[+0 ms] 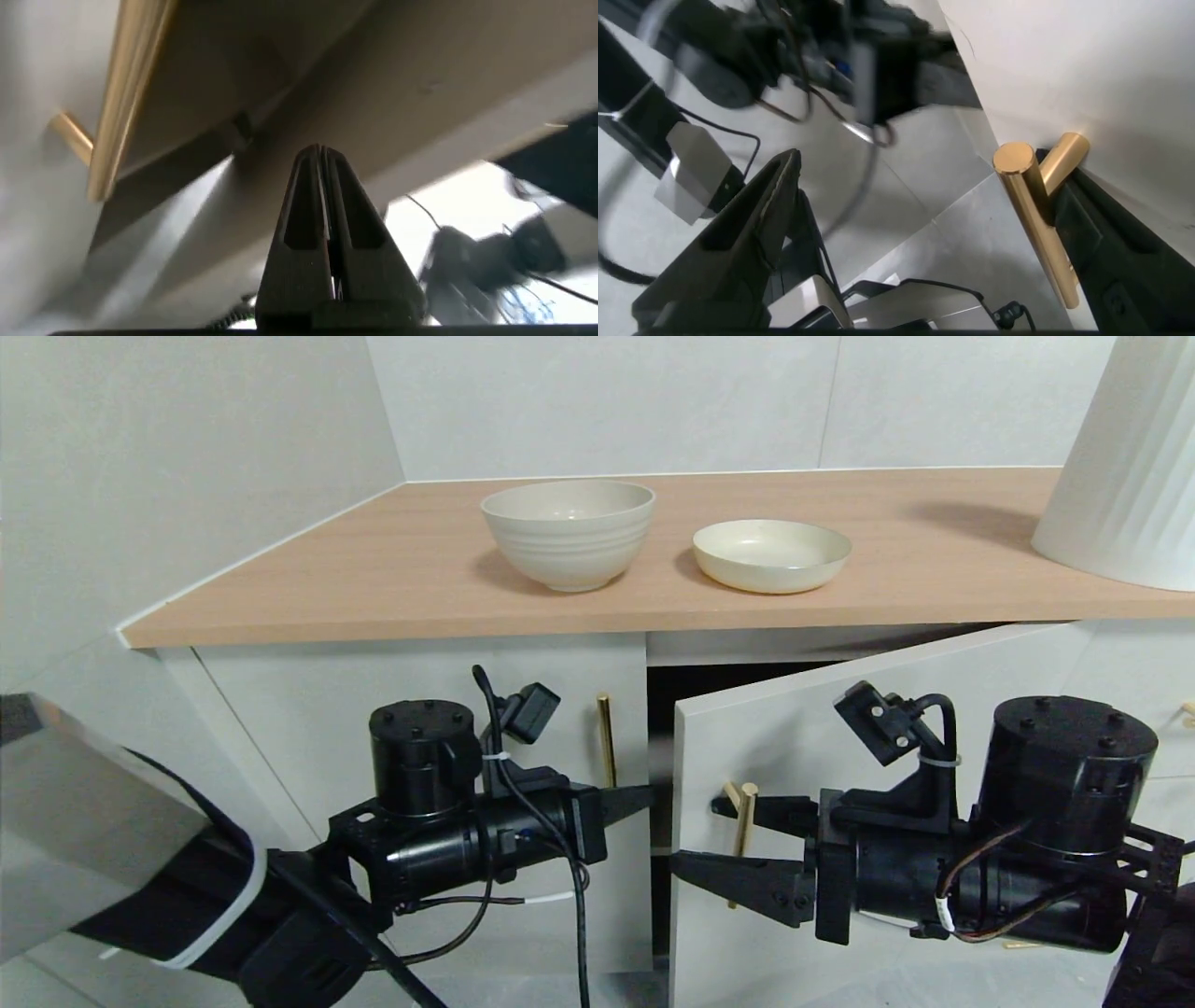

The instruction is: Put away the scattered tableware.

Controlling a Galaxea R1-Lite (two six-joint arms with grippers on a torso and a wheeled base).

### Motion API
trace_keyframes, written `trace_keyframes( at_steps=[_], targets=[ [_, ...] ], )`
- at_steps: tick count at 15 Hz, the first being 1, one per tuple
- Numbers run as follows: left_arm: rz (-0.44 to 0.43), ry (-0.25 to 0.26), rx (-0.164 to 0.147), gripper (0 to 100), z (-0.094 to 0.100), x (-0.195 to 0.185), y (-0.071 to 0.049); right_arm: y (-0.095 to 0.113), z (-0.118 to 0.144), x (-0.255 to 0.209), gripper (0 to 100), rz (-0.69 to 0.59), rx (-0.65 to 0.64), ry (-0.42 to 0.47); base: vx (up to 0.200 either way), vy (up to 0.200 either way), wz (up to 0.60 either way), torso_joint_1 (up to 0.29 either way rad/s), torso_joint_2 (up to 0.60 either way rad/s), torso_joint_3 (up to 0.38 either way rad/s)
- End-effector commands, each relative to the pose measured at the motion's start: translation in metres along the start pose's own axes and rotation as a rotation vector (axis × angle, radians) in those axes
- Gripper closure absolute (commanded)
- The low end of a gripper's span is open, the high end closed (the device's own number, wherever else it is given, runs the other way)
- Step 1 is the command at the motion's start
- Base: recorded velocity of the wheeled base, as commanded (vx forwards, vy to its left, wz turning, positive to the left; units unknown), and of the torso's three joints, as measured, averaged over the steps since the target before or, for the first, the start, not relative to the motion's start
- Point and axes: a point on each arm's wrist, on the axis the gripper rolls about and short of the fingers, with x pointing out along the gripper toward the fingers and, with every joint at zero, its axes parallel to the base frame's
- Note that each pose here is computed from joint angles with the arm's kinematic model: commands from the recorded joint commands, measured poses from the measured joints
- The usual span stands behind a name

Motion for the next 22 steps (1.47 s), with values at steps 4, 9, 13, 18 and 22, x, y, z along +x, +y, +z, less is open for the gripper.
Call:
trace_keyframes(
  at_steps=[4, 9, 13, 18, 22],
  targets=[
    [-0.025, -0.048, 0.037, 100, -0.025, 0.026, 0.011, 0.000, -0.003, 0.000, 0, -0.002, 0.007, 0.013, 0.000, 0.000, 0.00, 0.000, 0.00, 0.000],
    [-0.113, -0.139, 0.101, 100, -0.029, 0.032, 0.002, 0.003, -0.008, -0.010, 0, -0.008, 0.009, 0.022, 0.000, 0.000, 0.00, 0.000, 0.00, 0.000],
    [-0.119, -0.155, 0.165, 100, -0.033, 0.034, 0.003, 0.002, -0.013, -0.013, 0, -0.019, 0.012, 0.036, 0.000, 0.000, 0.00, 0.000, 0.00, 0.000],
    [-0.144, -0.155, 0.212, 100, -0.037, 0.036, -0.005, -0.002, -0.016, -0.017, 0, -0.043, 0.023, 0.046, 0.000, 0.000, 0.00, 0.000, 0.00, 0.000],
    [-0.168, -0.199, 0.240, 100, -0.023, 0.044, -0.009, -0.011, -0.017, -0.024, 0, -0.203, -0.020, 0.007, 0.000, 0.000, 0.00, 0.000, 0.00, 0.000]
  ],
)
